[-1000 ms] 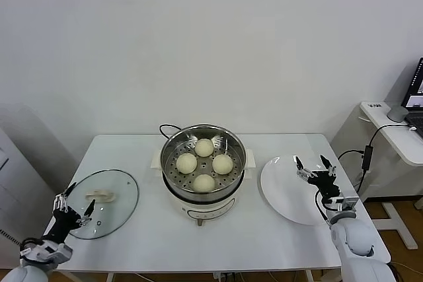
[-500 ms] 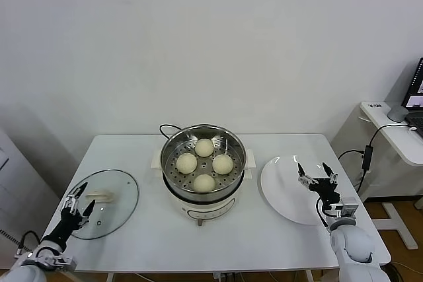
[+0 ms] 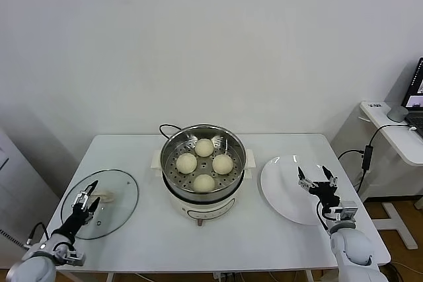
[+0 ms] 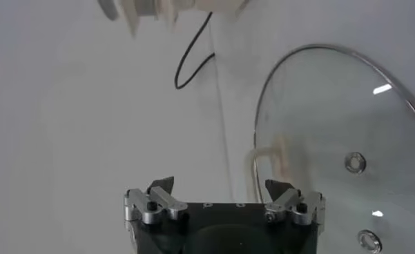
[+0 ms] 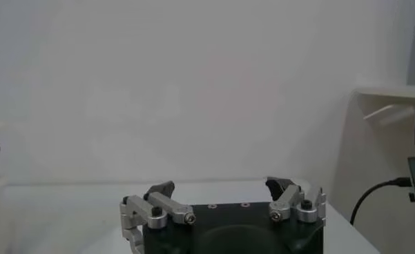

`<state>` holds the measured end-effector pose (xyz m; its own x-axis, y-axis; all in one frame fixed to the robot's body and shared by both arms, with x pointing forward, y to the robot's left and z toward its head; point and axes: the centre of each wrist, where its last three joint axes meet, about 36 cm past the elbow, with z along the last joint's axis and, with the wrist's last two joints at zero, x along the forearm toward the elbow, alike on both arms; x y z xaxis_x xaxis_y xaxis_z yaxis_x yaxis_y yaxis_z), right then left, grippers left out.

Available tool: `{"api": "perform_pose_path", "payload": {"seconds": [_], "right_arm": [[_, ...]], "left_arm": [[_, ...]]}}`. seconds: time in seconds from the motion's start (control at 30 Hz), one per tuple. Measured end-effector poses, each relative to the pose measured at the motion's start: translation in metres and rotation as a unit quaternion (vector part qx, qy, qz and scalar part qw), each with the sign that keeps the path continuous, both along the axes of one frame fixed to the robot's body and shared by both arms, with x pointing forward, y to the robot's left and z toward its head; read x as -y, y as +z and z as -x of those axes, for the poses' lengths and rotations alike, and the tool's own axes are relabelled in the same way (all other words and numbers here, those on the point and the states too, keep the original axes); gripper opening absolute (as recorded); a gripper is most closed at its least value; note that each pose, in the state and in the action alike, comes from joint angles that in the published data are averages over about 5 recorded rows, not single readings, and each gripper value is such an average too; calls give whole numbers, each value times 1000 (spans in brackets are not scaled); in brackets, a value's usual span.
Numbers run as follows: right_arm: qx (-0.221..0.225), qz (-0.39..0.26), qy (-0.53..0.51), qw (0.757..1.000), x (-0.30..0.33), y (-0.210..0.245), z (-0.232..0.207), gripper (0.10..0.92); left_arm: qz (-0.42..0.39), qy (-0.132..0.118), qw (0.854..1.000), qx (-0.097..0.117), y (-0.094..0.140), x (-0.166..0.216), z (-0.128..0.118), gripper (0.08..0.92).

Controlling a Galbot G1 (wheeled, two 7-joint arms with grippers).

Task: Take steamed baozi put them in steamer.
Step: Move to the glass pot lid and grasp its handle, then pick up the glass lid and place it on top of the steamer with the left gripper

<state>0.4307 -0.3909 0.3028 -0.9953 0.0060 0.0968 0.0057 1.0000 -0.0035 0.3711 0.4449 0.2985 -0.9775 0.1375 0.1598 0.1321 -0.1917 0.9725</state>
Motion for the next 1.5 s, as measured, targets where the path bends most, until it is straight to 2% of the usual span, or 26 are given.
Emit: {"api": "perform_pose_path", "payload": {"seconds": [0.23,0.33,0.73,1.1,1.2,1.5], "right_arm": [[-1,1,0,1000,0,-2,1,823],[-2,0,0,1000,0,-3,2,823],[2,0,-3,1000,2,0,0,823],[2,-1,-2,1000,2,0,-1,823],[2,-1,-2,1000,2,1,-2,823],[2,-1,1,1000,2,2,-2,823]], "left_arm": [[-2,11,1000,3,-4,2,-12,822],[0,16,1000,4,-5,2,-16,782],[23,25,999,5,-8,4,-18,438],[45,28,998,39,12,4,-18,133],[48,31,997,49,23,3,-18,109],[71,42,994,78,68,15,-24,109]]}}
